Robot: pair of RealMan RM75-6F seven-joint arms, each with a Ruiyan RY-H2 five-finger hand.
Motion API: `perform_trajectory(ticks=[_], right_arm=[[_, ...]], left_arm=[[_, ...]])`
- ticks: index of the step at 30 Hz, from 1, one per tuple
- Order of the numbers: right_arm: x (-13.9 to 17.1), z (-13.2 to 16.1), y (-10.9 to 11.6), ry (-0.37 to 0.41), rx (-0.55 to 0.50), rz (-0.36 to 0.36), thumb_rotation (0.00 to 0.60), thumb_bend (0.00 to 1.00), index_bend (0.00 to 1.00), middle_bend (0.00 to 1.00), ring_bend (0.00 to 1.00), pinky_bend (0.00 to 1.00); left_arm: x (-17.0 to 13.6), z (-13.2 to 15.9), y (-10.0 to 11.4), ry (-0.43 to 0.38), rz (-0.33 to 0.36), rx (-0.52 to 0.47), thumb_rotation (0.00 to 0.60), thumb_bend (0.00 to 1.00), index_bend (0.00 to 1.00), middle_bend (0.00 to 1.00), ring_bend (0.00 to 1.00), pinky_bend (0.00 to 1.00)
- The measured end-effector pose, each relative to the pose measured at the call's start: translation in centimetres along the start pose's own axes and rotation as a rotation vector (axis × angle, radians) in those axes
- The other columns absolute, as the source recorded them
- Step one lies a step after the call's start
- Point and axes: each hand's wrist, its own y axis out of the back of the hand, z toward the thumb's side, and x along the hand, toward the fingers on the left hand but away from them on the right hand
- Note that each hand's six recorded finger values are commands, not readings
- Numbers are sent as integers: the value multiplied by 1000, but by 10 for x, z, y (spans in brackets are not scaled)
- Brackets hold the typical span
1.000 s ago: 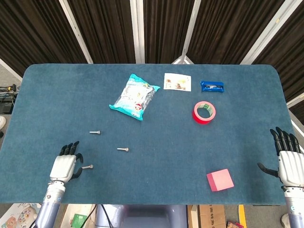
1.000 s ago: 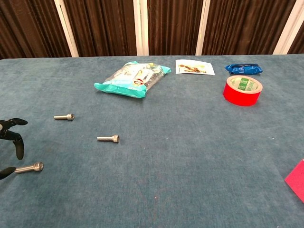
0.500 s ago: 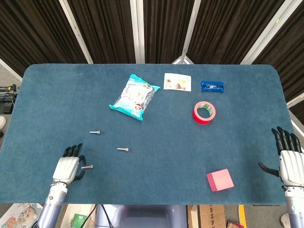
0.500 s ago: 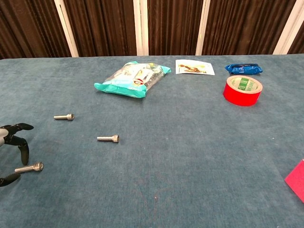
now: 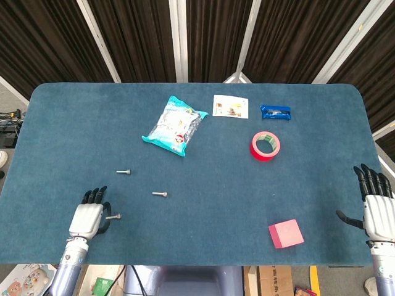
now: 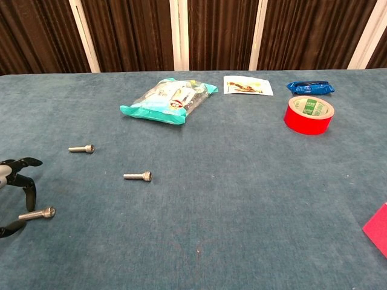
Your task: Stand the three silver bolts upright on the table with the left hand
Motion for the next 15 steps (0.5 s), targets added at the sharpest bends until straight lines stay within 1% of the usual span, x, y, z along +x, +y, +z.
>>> perform_trajectory(ticks=[6,15], right_arm=[[0,0,0,-1,-2,1,600,0,0,0,0,0],[-1,0,-1,-9,-3,3,600,0,0,0,0,0]], left_arm=[[0,-2,-1,6,0,5,600,521,521,22,0,0],[1,-2,-1,9,2,1,600,521,523,22,0,0]])
